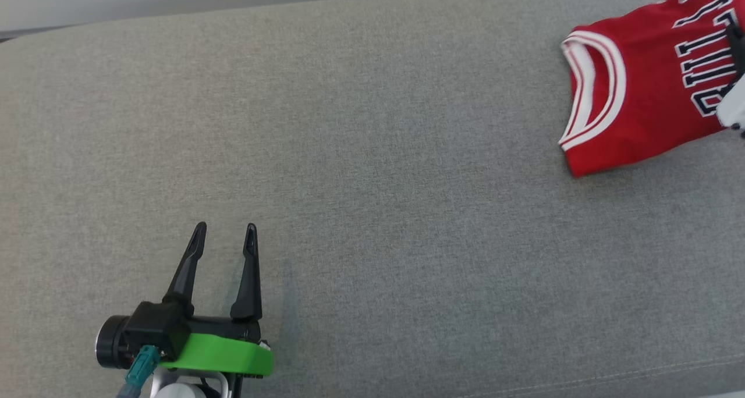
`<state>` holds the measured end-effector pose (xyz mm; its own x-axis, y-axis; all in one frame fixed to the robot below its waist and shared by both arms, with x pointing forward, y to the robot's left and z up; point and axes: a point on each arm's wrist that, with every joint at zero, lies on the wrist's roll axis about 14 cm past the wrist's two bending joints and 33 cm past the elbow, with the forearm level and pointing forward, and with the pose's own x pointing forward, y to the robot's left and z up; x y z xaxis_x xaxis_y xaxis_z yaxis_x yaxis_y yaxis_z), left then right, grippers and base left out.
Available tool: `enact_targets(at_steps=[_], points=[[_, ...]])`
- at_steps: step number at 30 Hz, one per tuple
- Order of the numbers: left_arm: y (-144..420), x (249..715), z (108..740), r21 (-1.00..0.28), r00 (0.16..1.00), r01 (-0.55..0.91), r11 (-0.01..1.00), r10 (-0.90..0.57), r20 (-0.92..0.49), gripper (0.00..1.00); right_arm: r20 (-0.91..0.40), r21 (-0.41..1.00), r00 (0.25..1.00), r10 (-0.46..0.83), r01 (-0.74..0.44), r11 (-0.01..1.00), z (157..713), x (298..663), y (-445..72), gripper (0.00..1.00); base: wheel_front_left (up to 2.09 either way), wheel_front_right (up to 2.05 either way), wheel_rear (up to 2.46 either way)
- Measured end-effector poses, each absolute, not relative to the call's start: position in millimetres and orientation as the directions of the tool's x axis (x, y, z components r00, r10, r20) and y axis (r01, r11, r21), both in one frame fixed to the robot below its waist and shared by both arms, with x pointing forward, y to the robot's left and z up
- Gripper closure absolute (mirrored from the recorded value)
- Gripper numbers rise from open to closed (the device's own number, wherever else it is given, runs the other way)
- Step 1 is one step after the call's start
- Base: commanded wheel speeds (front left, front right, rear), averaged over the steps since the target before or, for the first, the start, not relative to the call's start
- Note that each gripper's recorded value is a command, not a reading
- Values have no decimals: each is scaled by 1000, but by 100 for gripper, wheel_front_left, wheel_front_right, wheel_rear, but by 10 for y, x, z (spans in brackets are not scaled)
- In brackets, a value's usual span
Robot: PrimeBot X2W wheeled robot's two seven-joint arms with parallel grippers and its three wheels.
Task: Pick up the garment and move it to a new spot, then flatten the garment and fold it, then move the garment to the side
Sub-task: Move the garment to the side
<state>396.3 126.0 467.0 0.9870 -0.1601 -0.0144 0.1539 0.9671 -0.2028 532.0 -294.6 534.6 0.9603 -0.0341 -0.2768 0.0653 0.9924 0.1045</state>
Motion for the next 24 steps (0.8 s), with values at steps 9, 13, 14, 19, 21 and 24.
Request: enact_targets(at_steps=[9,13,14,19,21,24], points=[[1070,4140,4289,-203,966,214,955,-238,-100,0,-282,17,929,-238,253,967,5217,5486,-3701,100,0,0,0],[1203,4117,4182,-192,970,175,966,-202,-134,0,-290,-14,916,-277,285,958,5176,5561,-3843,100,0,0,0],[1230,4102,4163,-188,970,168,968,-195,-141,0,-292,-24,913,-284,290,957,5172,5572,-3870,100,0,0,0],[1283,4052,4109,-184,969,155,971,-185,-161,0,-284,-121,885,-368,348,930,5150,5514,-4146,0,0,0,0],[1280,4061,4135,-184,971,156,970,-186,-153,0,-253,-137,891,-377,353,926,5201,5516,-4165,0,0,0,0],[1293,4076,4188,-181,974,156,971,-182,-137,0,-191,-167,911,-366,337,927,5317,5551,-4106,0,0,0,0]])
